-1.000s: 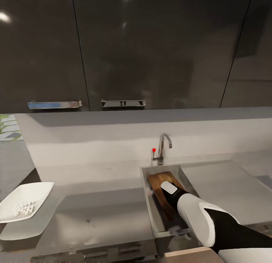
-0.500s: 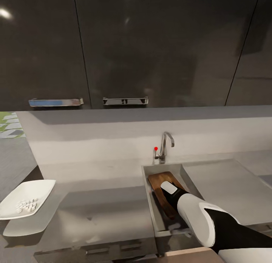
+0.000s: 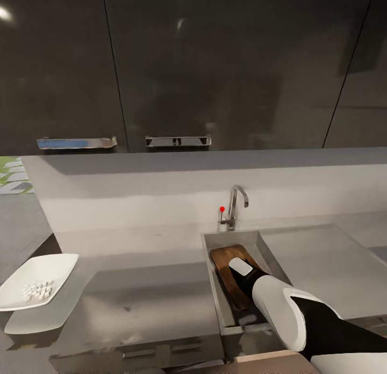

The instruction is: In the kitchen, take the Vidalia onion out of the sink, dice it on the chopping board with the paring knife, put the diced onion into the bowl on the countertop, then place both the paring knife and the chopping board into the sink.

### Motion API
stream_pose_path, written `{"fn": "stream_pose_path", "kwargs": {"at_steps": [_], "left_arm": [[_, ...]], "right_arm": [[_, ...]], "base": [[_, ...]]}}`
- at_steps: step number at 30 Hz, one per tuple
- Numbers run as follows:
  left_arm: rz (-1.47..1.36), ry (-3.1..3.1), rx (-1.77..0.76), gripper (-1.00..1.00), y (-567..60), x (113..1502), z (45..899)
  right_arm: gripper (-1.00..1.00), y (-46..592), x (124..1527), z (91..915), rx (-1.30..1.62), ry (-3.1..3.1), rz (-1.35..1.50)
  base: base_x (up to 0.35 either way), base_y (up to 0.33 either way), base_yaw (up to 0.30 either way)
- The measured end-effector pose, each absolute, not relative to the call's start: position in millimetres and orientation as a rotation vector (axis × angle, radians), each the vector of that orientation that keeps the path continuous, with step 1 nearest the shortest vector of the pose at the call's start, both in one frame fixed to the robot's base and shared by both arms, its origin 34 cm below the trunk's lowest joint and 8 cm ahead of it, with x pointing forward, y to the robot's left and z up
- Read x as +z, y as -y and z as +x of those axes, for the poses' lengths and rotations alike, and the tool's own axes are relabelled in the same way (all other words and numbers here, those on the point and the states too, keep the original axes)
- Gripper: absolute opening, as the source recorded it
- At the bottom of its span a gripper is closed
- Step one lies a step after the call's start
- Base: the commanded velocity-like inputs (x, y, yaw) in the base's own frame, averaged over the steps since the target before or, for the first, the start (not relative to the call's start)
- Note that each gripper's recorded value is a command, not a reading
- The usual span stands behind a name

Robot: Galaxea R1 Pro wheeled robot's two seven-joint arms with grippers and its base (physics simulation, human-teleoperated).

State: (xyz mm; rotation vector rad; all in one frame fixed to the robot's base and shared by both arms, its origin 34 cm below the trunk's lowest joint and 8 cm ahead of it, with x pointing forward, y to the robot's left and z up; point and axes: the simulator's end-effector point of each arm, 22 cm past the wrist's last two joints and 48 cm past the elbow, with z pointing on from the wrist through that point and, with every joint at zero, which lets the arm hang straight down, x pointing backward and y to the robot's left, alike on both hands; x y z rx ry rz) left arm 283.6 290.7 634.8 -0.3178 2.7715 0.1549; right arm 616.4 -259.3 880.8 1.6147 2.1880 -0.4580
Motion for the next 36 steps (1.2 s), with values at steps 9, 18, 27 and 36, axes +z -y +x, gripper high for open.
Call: {"fn": "stream_pose_path", "kwargs": {"at_steps": [9,18,27,36], "left_arm": [[-0.318,-2.785,0.160,1.00,-292,632,278],[-0.318,-2.788,0.160,1.00,-292,632,278],[-0.318,-2.787,0.160,1.00,-292,632,278],[-0.317,-2.786,0.157,1.00,-291,632,278]], "right_arm": [[-1.00,257,873,614,-0.466,-2.228,1.601],[1.00,245,866,608,-0.427,-2.266,1.657],[1.00,243,868,612,-0.406,-2.268,1.663],[1.00,263,904,672,-0.370,-2.225,1.328]], "base": [[0.000,0.000,0.000],[0.000,0.000,0.000],[0.000,0.000,0.000],[0.000,0.000,0.000]]}}
